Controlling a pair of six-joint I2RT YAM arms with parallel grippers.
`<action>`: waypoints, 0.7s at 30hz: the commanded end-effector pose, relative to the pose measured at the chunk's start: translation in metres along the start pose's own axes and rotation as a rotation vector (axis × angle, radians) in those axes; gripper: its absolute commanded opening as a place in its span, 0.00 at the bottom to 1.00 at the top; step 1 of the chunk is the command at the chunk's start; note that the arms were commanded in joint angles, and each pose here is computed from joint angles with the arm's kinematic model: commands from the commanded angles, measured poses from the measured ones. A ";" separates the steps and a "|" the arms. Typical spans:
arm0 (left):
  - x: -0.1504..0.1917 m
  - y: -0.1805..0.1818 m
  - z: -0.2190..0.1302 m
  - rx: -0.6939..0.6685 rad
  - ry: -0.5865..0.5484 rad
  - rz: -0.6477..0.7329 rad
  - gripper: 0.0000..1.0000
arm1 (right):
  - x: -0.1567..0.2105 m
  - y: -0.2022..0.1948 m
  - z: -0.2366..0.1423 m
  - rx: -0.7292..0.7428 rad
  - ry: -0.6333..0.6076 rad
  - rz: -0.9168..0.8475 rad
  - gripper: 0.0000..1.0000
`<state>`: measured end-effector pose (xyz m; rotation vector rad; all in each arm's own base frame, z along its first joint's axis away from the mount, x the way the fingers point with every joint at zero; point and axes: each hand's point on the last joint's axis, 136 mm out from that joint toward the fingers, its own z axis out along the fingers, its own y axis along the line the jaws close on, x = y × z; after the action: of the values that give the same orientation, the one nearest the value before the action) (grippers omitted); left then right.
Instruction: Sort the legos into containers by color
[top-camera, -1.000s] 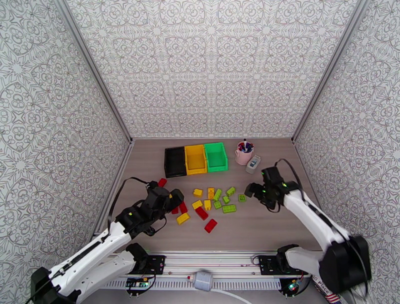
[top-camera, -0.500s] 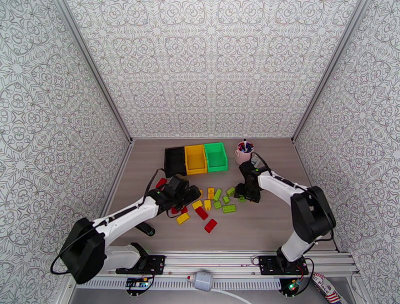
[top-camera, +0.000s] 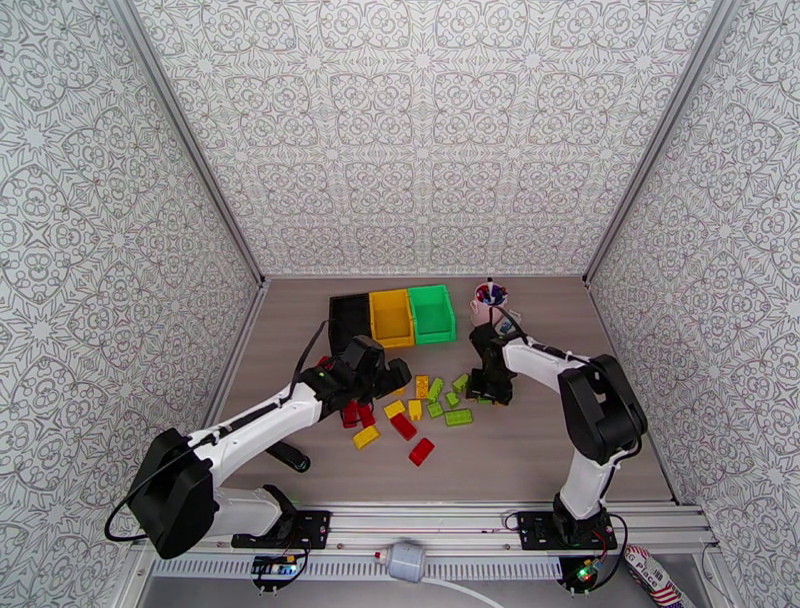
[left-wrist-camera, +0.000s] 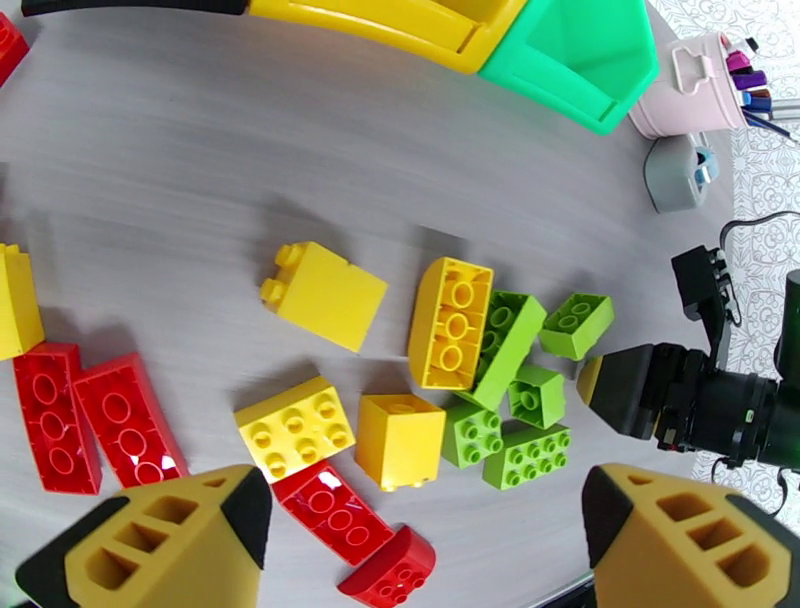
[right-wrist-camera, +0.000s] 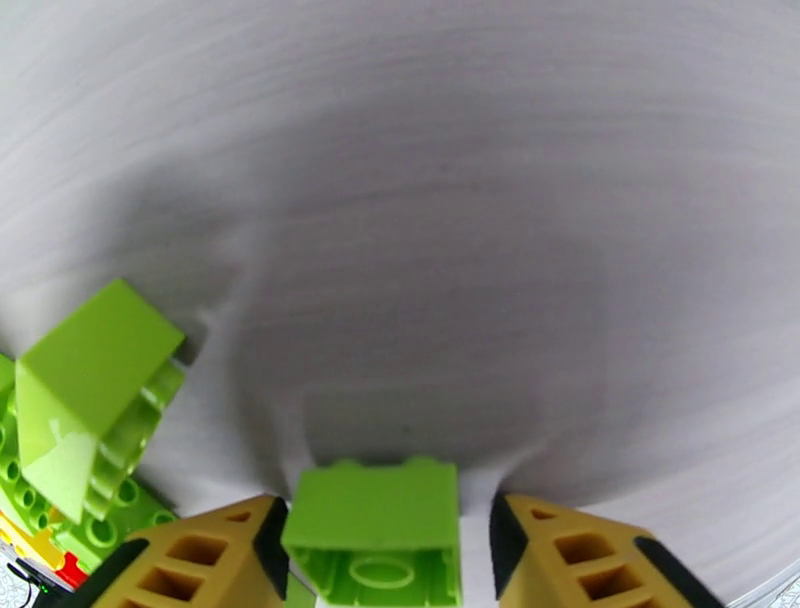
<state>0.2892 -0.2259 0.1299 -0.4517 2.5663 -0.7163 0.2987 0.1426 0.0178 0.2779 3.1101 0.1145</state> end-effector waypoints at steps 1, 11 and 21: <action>-0.012 0.000 -0.008 0.010 -0.015 0.000 0.87 | -0.009 0.005 -0.002 0.007 -0.023 -0.012 0.48; -0.041 -0.006 -0.011 0.092 -0.018 -0.035 0.86 | -0.022 0.031 -0.045 -0.120 -0.083 -0.009 0.21; -0.075 -0.021 -0.009 0.132 -0.022 -0.026 0.86 | -0.062 0.097 -0.091 -0.382 -0.141 0.013 0.21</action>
<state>0.3443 -0.2012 0.1634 -0.5105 2.4834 -0.8394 0.3556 0.1938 0.0971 0.2712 2.9183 0.4804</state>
